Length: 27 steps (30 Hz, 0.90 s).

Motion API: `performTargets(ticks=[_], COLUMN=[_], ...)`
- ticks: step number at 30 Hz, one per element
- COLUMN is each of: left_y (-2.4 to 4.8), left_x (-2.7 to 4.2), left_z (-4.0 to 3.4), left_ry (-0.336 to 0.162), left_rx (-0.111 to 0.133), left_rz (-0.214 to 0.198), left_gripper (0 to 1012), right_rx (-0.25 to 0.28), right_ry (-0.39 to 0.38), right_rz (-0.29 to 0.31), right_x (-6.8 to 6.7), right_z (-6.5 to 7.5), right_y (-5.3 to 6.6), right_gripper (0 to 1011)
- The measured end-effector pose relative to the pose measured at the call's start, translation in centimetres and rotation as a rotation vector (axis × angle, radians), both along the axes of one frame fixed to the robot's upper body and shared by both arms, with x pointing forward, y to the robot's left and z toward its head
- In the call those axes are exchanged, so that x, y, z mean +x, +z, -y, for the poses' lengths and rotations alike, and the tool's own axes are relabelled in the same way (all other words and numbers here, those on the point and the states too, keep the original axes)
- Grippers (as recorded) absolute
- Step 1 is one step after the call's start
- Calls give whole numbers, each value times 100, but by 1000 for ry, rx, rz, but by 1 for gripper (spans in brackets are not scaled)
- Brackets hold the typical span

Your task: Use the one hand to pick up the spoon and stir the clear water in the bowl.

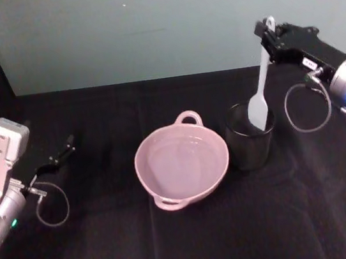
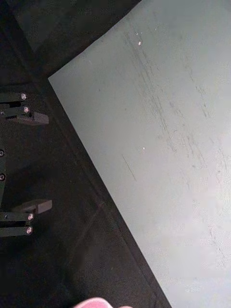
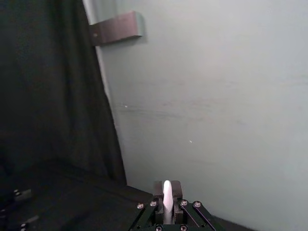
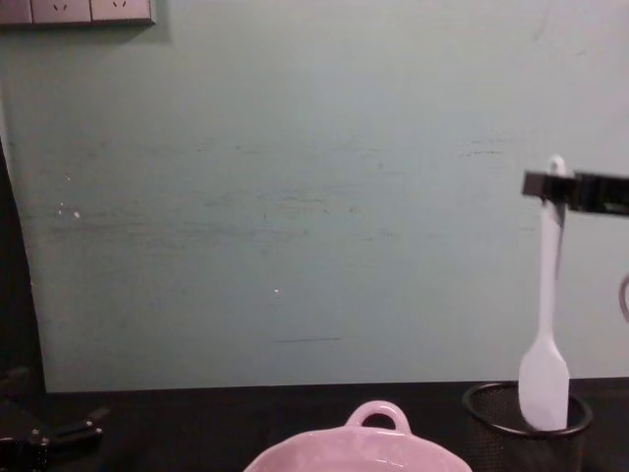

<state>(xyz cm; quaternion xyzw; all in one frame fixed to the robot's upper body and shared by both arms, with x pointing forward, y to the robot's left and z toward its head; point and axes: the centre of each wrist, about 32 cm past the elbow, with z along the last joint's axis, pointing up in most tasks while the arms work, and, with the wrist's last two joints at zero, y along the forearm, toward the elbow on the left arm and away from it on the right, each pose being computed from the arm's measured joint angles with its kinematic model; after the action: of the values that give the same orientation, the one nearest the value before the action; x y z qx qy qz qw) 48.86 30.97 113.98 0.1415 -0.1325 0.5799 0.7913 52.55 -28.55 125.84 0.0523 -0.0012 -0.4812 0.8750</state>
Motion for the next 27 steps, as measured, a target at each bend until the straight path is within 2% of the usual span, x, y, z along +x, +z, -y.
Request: performTargets(ticks=[3, 6, 12, 15, 27], left_y=[0, 0, 0, 0, 0], left_x=[0, 0, 0, 0, 0], left_z=[0, 0, 0, 0, 0], left_ry=[0, 0, 0, 0, 0], left_rx=[0, 0, 0, 0, 0], left_rz=[0, 0, 0, 0, 0], left_gripper=[1011, 1011, 1011, 1011, 1011], right_rx=[-37, -51, -68, -72, -68], right_ry=[32, 53, 80, 86, 85], right_rz=[20, 27, 28, 27, 24], right_x=[-10, -7, 13, 14, 16], right_z=[-54, -84, -116, -125, -121], right_y=[188, 316, 506, 541, 522], right_gripper=[109, 109, 109, 109, 109])
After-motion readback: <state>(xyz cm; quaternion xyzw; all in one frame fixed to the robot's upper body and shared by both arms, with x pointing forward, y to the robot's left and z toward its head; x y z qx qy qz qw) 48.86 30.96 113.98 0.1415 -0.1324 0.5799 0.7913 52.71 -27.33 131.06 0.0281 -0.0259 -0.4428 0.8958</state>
